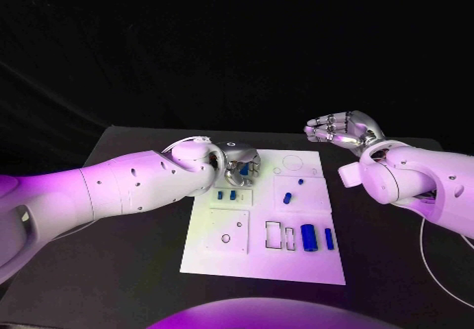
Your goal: Assemble the parts on the task board
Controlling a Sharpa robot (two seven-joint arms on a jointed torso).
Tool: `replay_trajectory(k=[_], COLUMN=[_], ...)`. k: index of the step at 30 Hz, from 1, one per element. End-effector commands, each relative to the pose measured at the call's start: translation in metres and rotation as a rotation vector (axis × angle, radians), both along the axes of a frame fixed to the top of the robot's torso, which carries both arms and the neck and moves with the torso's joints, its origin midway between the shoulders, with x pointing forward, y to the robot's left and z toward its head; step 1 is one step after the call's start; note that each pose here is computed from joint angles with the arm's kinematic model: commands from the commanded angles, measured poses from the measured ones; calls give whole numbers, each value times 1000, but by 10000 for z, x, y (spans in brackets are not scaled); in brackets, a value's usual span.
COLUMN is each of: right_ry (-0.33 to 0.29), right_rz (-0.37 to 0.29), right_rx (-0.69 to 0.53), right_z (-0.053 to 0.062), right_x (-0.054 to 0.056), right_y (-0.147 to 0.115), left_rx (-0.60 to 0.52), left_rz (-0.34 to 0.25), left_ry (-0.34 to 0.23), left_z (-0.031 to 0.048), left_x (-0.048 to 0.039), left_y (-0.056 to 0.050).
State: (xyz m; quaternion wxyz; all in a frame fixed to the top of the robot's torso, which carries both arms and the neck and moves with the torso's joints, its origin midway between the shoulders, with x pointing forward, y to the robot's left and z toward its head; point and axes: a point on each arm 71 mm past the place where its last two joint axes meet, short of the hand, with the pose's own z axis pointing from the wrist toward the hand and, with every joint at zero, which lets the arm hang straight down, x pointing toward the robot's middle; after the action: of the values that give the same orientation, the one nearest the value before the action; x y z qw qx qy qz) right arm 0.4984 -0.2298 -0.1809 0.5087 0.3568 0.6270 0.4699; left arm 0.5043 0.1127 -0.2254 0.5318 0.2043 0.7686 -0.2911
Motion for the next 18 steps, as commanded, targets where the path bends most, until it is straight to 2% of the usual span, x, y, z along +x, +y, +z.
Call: replay_trajectory(k=[1,18], right_ry=[-11,-13], right_rz=[15,21], right_rx=[1,0], right_z=[9,12], right_x=[-7,-9], right_y=[25,41], left_rx=[43,79], left_rz=[-9,6], left_ry=[39,68], left_z=[-41,-107], left_x=[9,48], left_y=[-17,-48])
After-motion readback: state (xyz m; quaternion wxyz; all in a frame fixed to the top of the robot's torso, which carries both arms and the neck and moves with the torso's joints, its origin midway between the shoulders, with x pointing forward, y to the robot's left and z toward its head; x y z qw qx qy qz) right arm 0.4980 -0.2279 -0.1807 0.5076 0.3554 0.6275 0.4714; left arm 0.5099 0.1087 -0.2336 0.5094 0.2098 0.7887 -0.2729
